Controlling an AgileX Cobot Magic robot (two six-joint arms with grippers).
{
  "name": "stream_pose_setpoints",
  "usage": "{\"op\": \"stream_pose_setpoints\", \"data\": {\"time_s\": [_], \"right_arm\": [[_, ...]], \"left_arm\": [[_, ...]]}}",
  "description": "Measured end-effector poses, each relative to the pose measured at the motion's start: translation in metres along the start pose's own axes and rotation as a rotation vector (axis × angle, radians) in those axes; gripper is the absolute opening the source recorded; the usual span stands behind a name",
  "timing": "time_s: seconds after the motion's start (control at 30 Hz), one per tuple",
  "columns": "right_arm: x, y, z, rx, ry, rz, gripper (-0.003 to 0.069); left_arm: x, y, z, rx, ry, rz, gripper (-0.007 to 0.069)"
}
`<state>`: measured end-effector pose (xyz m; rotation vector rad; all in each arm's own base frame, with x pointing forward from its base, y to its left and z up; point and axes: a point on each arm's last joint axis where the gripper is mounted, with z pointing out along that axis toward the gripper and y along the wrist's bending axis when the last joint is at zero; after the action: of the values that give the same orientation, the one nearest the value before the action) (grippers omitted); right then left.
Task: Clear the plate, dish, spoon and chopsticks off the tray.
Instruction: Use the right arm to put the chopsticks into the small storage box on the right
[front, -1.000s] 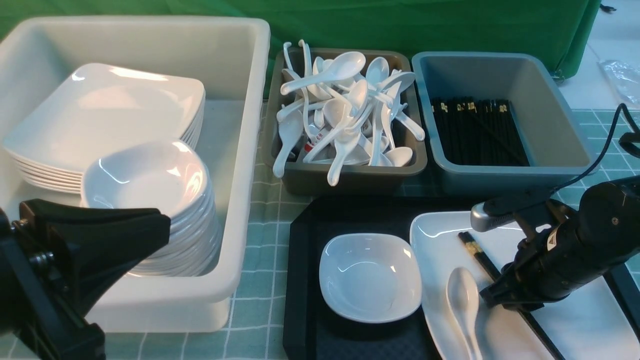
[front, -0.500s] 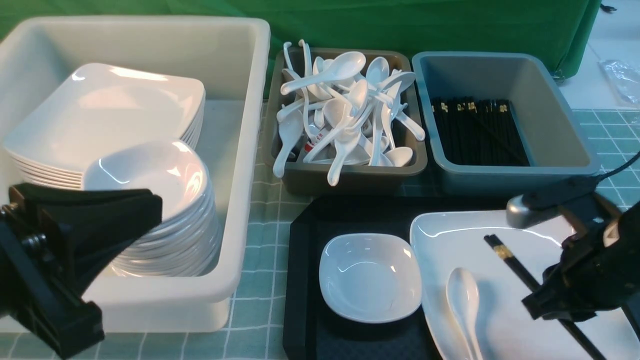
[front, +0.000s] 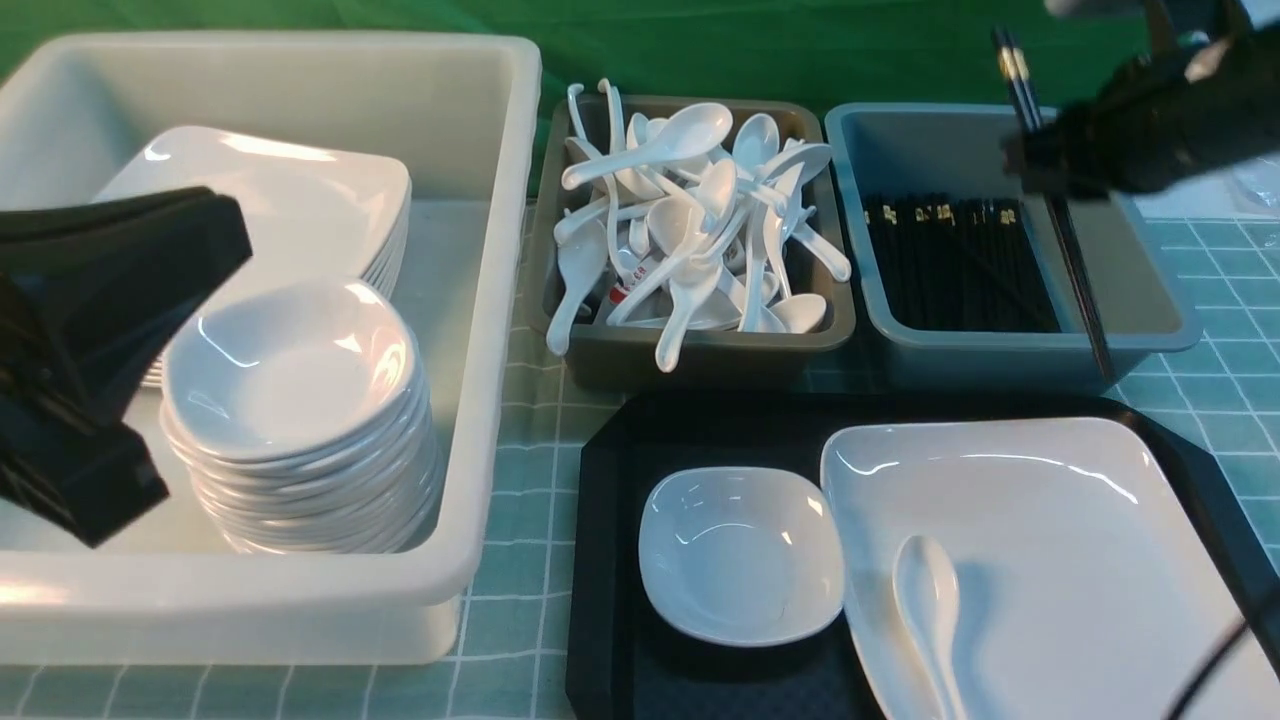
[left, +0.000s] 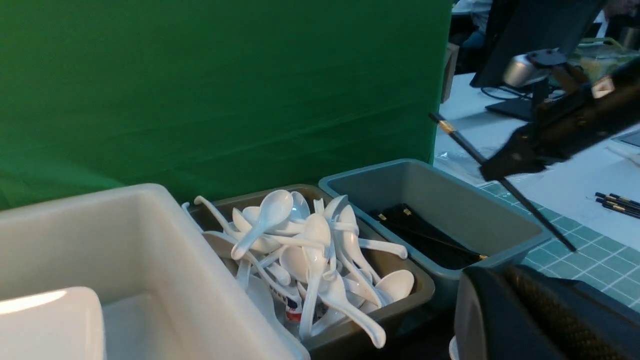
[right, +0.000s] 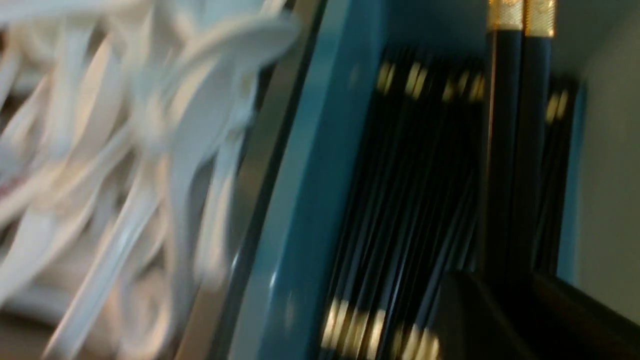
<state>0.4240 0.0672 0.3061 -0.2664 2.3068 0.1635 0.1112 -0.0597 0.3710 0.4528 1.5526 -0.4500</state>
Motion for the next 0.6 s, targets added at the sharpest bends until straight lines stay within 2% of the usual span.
{"op": "stream_pose_setpoints", "data": {"time_s": [0.17, 0.3, 0.4, 0.43, 0.47, 0.5, 0.6], "right_arm": [[-0.018, -0.017, 0.051, 0.01, -0.024, 0.085, 0.0139], [-0.013, -0.026, 0.091, 0.018, -0.006, 0.171, 0.016], [-0.009, -0.027, 0.098, 0.017, 0.011, 0.183, 0.0293], [-0.009, -0.026, 0.095, 0.014, 0.023, 0.183, 0.0363], [-0.009, -0.026, 0.095, 0.013, 0.025, 0.183, 0.0374], [-0.012, -0.024, 0.086, 0.007, 0.043, 0.18, 0.0449], [-0.02, -0.02, 0.056, -0.007, 0.077, 0.142, 0.0485]], "left_arm": [[0.002, -0.006, 0.0, 0.064, 0.024, 0.026, 0.0018], [0.004, -0.01, -0.001, 0.109, 0.046, 0.048, 0.0018], [0.004, -0.01, -0.001, 0.11, 0.045, 0.067, 0.0018], [0.004, -0.01, -0.001, 0.11, 0.045, 0.073, 0.0018], [0.004, -0.01, -0.001, 0.11, 0.045, 0.073, 0.0018], [0.004, -0.01, -0.001, 0.11, 0.045, 0.079, 0.0018], [0.005, -0.01, -0.001, 0.112, 0.047, 0.088, 0.0018]]}}
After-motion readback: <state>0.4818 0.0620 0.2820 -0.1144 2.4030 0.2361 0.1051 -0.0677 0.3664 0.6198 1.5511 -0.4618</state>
